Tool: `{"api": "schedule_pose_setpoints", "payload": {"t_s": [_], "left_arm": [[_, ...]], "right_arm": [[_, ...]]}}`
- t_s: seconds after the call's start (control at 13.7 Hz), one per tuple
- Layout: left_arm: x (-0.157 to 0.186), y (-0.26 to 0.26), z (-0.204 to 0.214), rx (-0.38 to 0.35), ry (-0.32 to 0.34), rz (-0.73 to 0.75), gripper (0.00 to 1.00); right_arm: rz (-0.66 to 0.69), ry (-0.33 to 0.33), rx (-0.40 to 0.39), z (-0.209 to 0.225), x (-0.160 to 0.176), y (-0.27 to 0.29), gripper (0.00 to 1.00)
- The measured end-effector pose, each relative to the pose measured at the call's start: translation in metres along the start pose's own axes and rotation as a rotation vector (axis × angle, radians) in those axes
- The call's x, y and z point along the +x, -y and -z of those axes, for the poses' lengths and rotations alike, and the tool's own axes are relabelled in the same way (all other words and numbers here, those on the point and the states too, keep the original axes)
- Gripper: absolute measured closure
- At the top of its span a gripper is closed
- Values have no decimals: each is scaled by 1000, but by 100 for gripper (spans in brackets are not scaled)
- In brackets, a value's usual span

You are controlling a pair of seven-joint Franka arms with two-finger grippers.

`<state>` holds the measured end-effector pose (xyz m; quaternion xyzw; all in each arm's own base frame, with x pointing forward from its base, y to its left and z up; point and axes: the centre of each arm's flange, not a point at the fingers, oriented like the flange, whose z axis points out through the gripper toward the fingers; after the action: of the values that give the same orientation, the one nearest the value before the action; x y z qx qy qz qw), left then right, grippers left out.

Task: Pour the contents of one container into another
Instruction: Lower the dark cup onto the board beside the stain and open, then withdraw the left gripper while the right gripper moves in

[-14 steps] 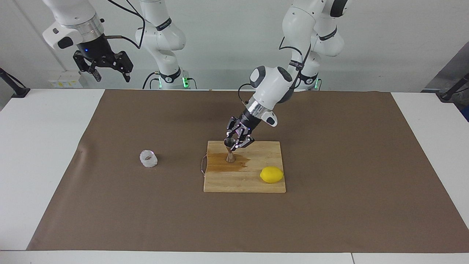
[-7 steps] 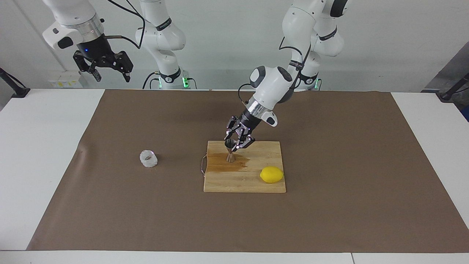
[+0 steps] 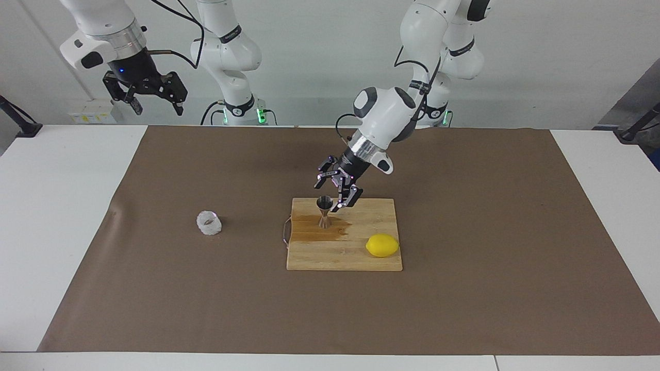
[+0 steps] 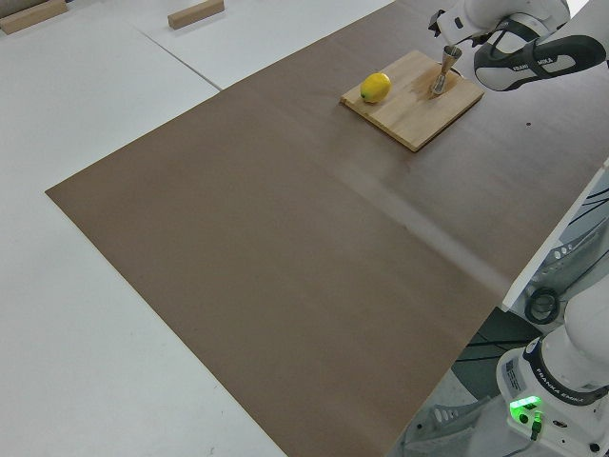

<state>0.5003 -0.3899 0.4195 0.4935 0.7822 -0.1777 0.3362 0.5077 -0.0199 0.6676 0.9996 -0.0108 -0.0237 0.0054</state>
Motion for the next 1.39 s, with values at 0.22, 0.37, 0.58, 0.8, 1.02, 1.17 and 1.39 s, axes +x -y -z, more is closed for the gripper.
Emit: {"api": "schedule_pose_setpoints", "payload": {"t_s": [0.22, 0.37, 0.58, 0.8, 1.02, 1.17, 1.39], "left_arm": [[-8, -24, 27, 10, -7, -24, 0], [-21, -39, 42, 50, -49, -101, 0], [-34, -61, 61, 74, -128, -206, 0], [-41, -67, 71, 87, -230, -326, 0], [-45, -76, 84, 83, -294, -418, 0], [-38, -88, 99, 116, -317, -525, 0], [-30, -101, 126, 190, -332, -753, 0]], "right_arm": [[0, 7, 0, 0, -1, 0, 0], [1, 8, 0, 0, -2, 1, 0], [3, 7, 0, 1, -2, 2, 0], [-2, 2, 0, 3, -4, -1, 0], [58, 1, 1, 4, -6, -13, 0], [146, -3, 3, -1, -6, -31, 0], [305, -43, -8, -20, -6, -65, 0]]}}
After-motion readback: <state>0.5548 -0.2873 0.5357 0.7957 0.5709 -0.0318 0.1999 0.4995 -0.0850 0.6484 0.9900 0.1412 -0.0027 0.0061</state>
